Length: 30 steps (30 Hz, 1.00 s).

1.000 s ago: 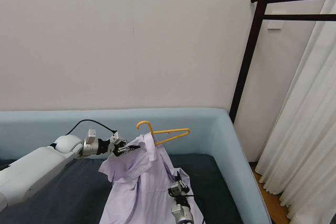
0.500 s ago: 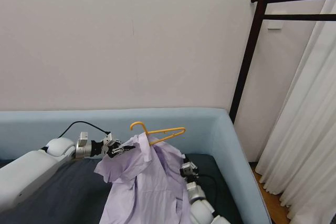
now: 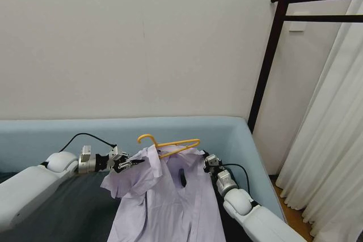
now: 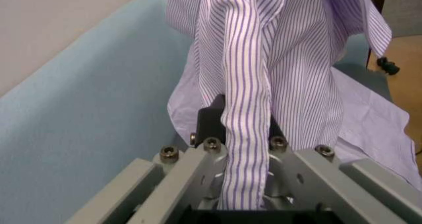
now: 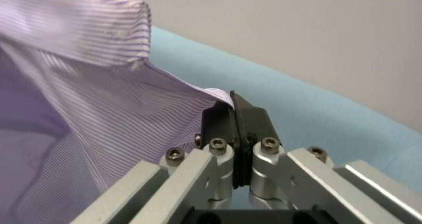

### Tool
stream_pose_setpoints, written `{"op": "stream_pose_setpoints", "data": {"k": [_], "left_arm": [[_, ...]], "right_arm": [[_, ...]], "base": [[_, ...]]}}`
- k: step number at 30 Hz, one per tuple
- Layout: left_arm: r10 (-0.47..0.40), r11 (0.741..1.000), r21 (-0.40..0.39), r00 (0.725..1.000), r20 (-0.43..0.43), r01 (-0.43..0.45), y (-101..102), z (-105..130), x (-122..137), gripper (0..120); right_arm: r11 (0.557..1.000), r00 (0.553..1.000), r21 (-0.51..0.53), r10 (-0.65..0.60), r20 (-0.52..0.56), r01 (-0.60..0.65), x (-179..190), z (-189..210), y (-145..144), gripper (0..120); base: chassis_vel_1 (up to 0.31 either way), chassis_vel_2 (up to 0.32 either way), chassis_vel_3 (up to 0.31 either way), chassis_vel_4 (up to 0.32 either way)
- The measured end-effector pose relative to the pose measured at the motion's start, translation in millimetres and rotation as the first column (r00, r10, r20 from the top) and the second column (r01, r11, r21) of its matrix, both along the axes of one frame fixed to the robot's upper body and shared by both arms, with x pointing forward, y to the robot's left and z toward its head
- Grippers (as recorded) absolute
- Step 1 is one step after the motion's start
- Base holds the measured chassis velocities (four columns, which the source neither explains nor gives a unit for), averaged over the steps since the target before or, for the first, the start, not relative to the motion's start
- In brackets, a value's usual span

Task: Pick up the clothes from the sofa and hang them on the clothes hanger.

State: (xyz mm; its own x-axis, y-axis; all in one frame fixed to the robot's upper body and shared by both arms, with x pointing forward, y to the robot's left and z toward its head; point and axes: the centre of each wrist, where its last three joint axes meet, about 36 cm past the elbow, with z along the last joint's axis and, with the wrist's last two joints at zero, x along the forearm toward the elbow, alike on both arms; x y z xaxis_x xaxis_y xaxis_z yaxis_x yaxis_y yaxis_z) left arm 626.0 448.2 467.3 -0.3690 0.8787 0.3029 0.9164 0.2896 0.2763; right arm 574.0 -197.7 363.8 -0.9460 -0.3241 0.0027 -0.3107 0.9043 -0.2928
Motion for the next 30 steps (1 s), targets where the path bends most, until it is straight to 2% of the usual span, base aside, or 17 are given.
{"op": "stream_pose_setpoints", "data": {"k": [7,17,22,30], "left_arm": [[0.0,1.0,0.027,1.0,0.003,0.0,7.9,-8.2,-3.9,2],[0.03,0.997,0.077,1.0,0.006,-0.031,14.9,-9.8,-4.5,2],[0.064,0.994,0.086,0.998,0.008,-0.064,15.9,-6.3,-1.2,2],[0.079,0.992,0.097,0.997,0.022,-0.081,2.0,7.5,11.8,2]], "right_arm": [[1.0,1.0,0.016,-0.019,-0.014,0.02,9.4,34.5,5.7,0],[0.999,0.993,-0.009,0.038,0.107,-0.037,0.9,62.4,11.8,0],[0.995,0.982,-0.015,0.101,0.162,-0.1,-25.2,76.8,17.8,0],[0.977,0.956,-0.031,0.213,0.204,-0.211,-79.7,91.7,21.6,0]], "base": [[0.0,0.0,0.0,0.0],[0.0,0.0,0.0,0.0],[0.0,0.0,0.0,0.0],[0.0,0.0,0.0,0.0]]}}
